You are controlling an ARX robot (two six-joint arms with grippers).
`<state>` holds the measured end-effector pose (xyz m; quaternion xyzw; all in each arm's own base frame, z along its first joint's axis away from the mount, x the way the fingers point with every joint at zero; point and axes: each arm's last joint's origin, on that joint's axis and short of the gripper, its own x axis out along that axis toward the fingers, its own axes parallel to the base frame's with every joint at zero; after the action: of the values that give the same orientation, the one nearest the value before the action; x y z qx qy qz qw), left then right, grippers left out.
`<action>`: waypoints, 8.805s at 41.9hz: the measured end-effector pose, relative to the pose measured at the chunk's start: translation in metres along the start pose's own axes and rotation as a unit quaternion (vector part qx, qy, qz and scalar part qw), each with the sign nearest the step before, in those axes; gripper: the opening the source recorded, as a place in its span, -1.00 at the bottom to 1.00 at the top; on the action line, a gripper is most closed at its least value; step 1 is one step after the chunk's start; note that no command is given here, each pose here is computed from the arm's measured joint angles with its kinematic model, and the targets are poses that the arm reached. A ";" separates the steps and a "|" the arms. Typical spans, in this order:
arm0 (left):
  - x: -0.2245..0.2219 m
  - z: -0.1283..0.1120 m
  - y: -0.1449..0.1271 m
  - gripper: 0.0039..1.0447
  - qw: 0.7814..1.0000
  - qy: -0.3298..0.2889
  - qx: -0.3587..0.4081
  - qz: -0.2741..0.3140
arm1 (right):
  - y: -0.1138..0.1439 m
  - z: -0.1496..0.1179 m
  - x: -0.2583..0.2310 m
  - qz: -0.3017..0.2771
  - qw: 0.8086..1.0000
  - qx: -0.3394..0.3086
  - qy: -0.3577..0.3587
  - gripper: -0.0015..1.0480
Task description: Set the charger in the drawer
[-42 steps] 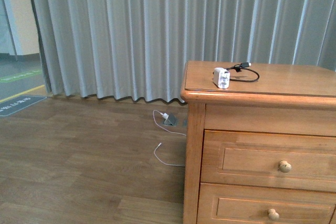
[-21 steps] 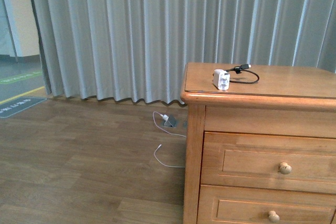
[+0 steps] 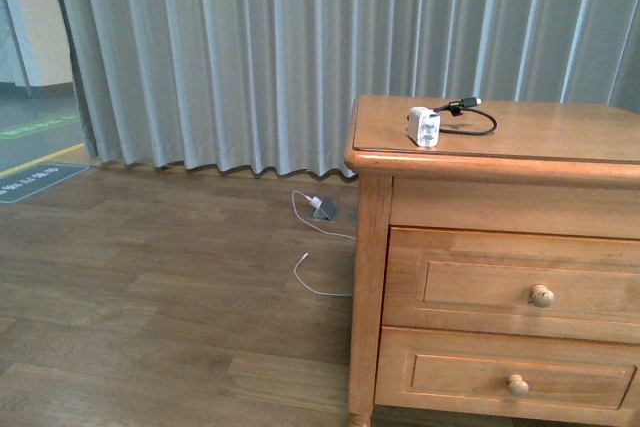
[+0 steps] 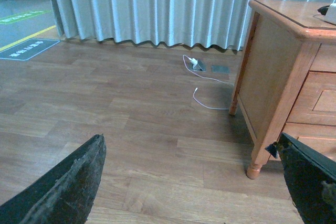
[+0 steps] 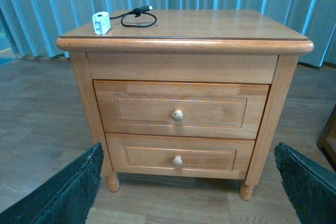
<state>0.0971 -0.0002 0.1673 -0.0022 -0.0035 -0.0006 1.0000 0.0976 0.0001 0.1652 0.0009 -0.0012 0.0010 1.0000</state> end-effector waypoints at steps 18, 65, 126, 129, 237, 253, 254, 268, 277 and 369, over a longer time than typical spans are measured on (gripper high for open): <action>0.000 0.000 0.000 0.89 1.000 0.000 0.000 0.000 | 0.001 -0.002 0.004 0.022 0.998 0.008 0.062 0.85; 0.000 0.000 0.000 0.89 1.000 0.000 0.000 0.000 | 0.025 -0.101 0.301 0.030 0.987 -0.018 0.156 0.85; 0.000 0.000 0.000 0.89 1.000 0.000 0.000 0.000 | 0.011 -0.123 0.334 -0.007 0.987 -0.030 0.158 0.61; 0.000 0.000 0.000 0.89 1.000 0.000 0.000 0.000 | 0.011 -0.123 0.335 -0.010 0.987 -0.031 0.158 0.44; 0.000 0.000 0.000 0.89 1.000 0.000 0.000 -0.001 | -0.007 -0.130 0.183 0.029 0.982 0.015 0.187 0.73; 0.000 0.000 0.000 0.89 1.000 -0.001 0.000 0.000 | -0.036 -0.029 0.130 0.022 0.986 0.024 0.163 0.85; 0.000 0.000 0.000 0.89 1.000 -0.001 0.000 0.000 | -0.038 -0.023 0.127 0.022 0.987 0.024 0.159 0.85; 0.000 0.000 0.000 0.89 1.000 -0.001 0.000 0.000 | -0.057 0.019 0.060 0.022 0.991 0.048 0.122 0.85; 0.000 0.000 0.000 0.89 1.000 -0.001 0.000 0.000 | -0.061 0.021 0.051 0.005 0.993 0.049 0.110 0.85; 0.166 0.107 -0.076 0.89 0.995 0.077 -0.027 -0.057 | -0.014 0.003 0.024 -0.002 1.000 -0.003 -0.006 0.85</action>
<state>0.2622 -0.0764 0.2761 -0.0287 0.0736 -0.0581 0.9952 0.1221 -0.0141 0.1686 -0.0025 -0.0069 -0.0010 1.0000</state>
